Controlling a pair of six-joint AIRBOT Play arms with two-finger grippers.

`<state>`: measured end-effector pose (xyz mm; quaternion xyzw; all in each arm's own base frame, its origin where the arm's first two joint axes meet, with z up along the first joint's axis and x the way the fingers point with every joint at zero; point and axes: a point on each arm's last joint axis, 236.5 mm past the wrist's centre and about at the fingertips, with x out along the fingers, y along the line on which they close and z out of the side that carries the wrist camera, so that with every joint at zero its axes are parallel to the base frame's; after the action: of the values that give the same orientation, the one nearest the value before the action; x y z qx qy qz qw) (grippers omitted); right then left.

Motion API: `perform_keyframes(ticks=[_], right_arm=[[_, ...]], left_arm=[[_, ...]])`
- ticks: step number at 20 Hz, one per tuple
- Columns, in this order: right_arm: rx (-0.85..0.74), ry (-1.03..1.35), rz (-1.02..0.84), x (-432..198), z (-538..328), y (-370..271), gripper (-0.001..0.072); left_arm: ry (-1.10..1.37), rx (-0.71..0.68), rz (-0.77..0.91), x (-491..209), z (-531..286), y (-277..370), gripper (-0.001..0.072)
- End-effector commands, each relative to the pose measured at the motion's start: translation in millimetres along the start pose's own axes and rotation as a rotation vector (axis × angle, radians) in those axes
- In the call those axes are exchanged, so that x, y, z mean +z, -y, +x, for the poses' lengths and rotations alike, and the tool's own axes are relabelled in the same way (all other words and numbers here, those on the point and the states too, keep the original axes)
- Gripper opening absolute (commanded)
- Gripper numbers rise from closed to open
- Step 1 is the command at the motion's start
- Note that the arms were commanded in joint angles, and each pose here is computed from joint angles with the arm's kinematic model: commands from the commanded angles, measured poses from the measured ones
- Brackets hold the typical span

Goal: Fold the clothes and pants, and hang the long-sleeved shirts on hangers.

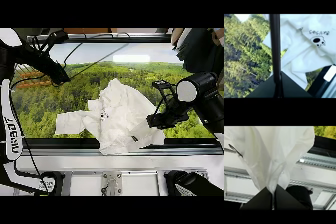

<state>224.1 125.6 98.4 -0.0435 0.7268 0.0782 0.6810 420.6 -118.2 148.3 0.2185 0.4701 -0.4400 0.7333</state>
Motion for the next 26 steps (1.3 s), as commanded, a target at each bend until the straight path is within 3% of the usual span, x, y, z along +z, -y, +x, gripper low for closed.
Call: perform_keyframes(ticks=[1,11,22,26], right_arm=[[0.0,-0.002,0.0,-0.1,0.3,-0.1,0.0013],[0.0,-0.001,-0.001,0.0,0.3,-0.2,0.0013],[0.014,0.052,-0.049,14.8,-1.4,-1.0,0.0012],[0.03,0.124,0.015,29.8,-22.8,13.4,0.0012]], left_arm=[[0.049,-0.132,0.174,-0.1,-8.1,26.2,0.001],[0.097,-0.221,0.175,-92.6,1.3,49.6,0.001],[0.054,-0.412,0.253,-143.8,69.4,137.5,0.001],[-0.016,-0.484,0.301,-159.6,95.2,164.8,0.001]])
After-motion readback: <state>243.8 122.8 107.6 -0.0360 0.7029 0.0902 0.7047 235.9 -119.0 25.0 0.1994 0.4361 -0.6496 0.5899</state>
